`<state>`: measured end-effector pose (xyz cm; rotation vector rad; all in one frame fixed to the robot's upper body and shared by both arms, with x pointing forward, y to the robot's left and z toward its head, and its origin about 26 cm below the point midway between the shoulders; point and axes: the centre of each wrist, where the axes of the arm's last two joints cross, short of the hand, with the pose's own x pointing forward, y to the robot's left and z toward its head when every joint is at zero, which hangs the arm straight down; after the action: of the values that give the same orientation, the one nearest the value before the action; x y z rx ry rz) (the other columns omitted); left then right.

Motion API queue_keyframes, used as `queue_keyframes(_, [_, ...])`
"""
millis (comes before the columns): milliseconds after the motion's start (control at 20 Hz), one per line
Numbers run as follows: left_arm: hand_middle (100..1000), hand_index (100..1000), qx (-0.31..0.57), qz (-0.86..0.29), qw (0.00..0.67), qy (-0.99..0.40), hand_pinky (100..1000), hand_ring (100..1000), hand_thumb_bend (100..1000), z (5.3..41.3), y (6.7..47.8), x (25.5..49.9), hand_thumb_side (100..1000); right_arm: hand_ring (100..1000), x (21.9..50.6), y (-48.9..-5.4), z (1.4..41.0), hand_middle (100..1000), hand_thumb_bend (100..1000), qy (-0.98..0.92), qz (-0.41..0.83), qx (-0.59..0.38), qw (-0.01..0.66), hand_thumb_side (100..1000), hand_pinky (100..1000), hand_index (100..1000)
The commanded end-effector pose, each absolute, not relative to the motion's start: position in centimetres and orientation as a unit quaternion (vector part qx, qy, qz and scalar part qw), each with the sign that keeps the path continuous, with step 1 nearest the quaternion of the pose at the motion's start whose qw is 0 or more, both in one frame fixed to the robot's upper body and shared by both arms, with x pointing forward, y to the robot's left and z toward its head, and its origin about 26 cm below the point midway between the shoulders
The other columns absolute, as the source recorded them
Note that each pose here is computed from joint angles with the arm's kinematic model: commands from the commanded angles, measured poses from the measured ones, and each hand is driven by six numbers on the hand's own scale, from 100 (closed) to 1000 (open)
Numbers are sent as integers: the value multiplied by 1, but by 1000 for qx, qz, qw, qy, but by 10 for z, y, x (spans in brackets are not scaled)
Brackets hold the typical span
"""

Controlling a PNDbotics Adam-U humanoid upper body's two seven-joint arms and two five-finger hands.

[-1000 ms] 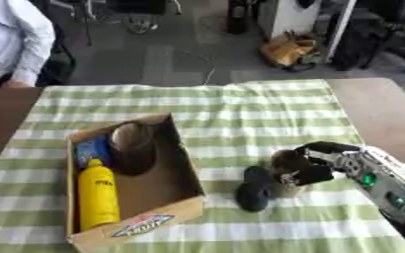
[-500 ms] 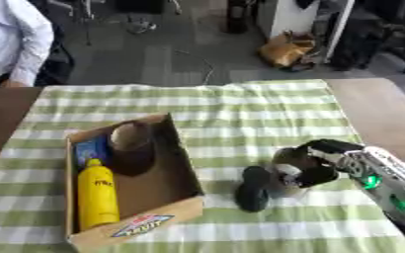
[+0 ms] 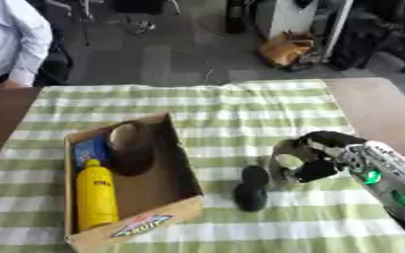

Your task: Pick up objects on the table and place them in the box.

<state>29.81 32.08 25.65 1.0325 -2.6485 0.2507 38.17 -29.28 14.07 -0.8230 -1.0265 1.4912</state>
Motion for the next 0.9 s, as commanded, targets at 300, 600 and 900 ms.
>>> queue_keyframes(300, [896,1000,360,86,126,-920,899,967,100,267,323,295,982,477,382,-298,183,534,100,-459,607,-394,516,701,210,656])
queue_keyframes(600, [896,1000,360,84,125,-921,899,967,100,268,323,295,982,467,379,-292,210,527,100,-477,600,-412,492,715,200,653])
queue_keyframes(900, [896,1000,359,83,124,-921,899,966,100,269,322,295,981,456,373,-277,241,524,100,-502,600,-421,458,735,188,650])
